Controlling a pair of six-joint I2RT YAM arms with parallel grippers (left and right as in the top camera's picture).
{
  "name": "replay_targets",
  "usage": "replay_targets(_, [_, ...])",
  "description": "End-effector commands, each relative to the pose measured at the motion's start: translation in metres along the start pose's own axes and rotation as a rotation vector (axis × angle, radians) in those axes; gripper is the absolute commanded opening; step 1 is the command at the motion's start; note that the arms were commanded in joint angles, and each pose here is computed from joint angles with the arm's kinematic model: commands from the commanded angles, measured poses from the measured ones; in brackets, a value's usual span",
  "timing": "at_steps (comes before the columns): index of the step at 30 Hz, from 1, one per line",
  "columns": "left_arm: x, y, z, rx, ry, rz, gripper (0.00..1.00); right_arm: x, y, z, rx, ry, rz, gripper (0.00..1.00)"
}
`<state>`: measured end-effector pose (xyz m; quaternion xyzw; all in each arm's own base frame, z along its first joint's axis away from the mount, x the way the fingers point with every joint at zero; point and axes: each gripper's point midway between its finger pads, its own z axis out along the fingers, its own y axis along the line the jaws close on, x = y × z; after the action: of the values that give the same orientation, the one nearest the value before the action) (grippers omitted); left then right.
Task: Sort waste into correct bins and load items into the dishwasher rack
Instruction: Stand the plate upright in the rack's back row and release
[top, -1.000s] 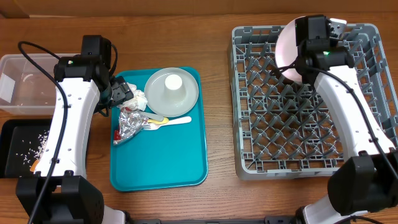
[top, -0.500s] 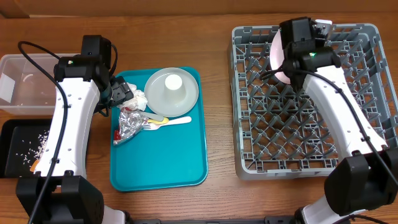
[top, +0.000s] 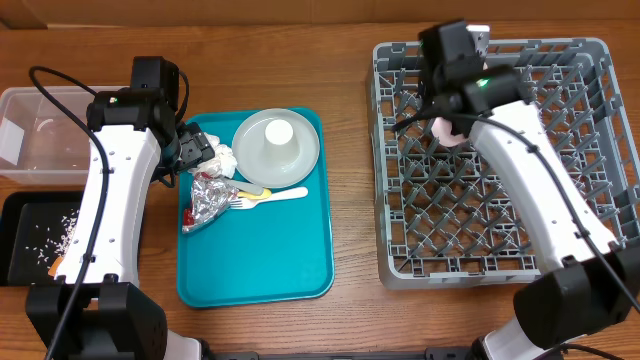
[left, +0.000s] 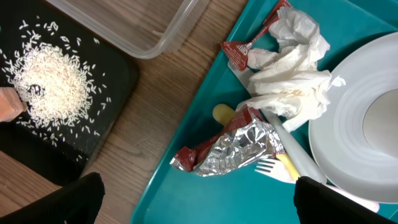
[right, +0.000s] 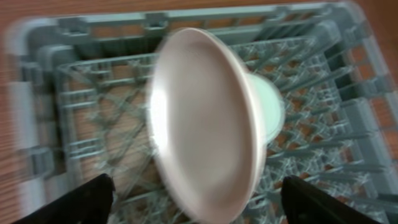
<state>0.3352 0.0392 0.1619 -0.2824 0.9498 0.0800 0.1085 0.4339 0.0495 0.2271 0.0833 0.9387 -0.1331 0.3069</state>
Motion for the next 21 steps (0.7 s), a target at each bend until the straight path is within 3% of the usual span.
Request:
replay_targets(1, [-0.006, -0.002, -0.010, 0.020, -0.030, -0.026, 1.00, -0.029, 0.016, -0.040, -0.236, -0.006, 0.119, 0.95])
replay_targets(7, [-0.006, -0.002, -0.010, 0.020, -0.030, -0.026, 1.00, -0.055, 0.024, -0.103, -0.500, -0.012, 0.170, 1.00])
replay_targets(11, [-0.006, -0.002, -0.010, 0.020, -0.030, -0.026, 1.00, -0.050, 0.048, -0.128, -0.675, 0.023, 0.147, 1.00])
replay_targets(21, [-0.006, -0.002, -0.010, 0.020, -0.030, -0.026, 1.00, -0.022, 0.113, -0.117, -0.788, 0.108, 0.000, 1.00])
